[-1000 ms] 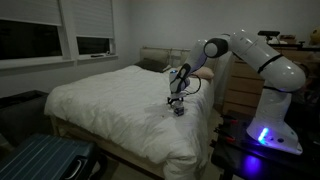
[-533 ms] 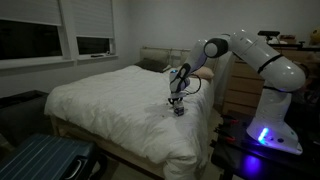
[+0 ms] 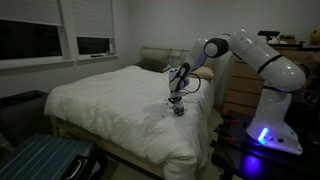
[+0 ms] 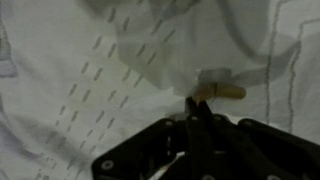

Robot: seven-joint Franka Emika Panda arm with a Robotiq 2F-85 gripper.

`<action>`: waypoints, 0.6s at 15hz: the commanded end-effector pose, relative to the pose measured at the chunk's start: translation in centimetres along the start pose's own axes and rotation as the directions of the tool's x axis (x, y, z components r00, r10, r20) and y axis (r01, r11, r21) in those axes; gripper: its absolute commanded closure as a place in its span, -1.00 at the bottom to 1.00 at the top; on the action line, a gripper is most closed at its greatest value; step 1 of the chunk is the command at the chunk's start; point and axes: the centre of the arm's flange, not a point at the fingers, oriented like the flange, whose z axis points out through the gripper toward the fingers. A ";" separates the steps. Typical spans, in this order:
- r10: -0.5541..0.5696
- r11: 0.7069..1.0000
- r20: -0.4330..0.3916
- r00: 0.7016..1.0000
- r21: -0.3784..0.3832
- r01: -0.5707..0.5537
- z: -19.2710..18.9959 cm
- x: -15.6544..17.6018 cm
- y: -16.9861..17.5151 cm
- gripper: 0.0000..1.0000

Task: Put the objects on the bed in the jar

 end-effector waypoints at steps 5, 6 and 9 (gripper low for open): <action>-0.012 0.999 0.053 0.998 -0.032 0.014 -6.4 -0.1 -0.3 0.98; -0.014 0.999 0.058 0.998 -0.034 0.016 -7.2 -0.1 -0.5 0.98; -0.028 0.999 0.064 0.998 -0.040 0.031 -9.6 -0.5 -1.1 0.98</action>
